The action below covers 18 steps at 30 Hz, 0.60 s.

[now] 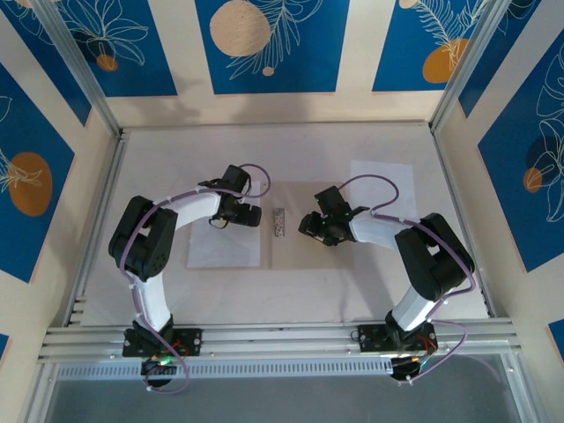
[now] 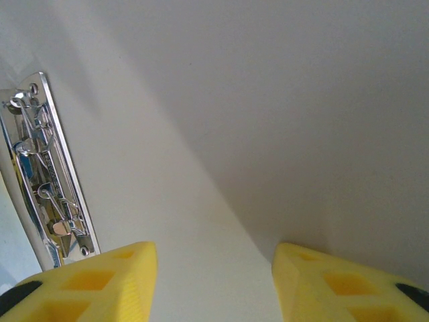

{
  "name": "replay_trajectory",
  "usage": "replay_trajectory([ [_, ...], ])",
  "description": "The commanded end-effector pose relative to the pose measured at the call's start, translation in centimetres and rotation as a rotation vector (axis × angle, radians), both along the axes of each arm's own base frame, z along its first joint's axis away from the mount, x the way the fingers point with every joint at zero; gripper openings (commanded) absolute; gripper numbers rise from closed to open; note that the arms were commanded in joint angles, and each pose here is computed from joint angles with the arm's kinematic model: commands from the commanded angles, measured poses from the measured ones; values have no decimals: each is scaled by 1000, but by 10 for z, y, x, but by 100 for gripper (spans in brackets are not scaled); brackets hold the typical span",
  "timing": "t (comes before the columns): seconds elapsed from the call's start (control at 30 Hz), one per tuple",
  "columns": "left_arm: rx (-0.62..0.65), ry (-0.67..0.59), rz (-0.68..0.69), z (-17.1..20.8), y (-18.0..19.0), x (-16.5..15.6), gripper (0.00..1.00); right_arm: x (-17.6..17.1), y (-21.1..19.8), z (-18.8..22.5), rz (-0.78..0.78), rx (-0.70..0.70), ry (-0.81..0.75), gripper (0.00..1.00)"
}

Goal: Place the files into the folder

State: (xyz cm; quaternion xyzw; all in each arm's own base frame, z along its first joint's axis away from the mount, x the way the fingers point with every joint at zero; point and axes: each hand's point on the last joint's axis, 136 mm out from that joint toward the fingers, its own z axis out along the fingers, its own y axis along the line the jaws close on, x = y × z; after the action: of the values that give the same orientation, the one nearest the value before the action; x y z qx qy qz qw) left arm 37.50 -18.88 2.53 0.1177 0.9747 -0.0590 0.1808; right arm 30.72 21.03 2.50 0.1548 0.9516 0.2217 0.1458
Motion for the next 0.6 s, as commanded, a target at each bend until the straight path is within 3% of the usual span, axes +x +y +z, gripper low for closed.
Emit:
replay_trajectory([
  [0.0,11,32,-26,3,7,-12,91,-23,-11,-19,-11,-57,84,51],
  [0.57,-33,53,-148,4,-4,-24,91,-24,-10,-19,-20,-60,88,51],
])
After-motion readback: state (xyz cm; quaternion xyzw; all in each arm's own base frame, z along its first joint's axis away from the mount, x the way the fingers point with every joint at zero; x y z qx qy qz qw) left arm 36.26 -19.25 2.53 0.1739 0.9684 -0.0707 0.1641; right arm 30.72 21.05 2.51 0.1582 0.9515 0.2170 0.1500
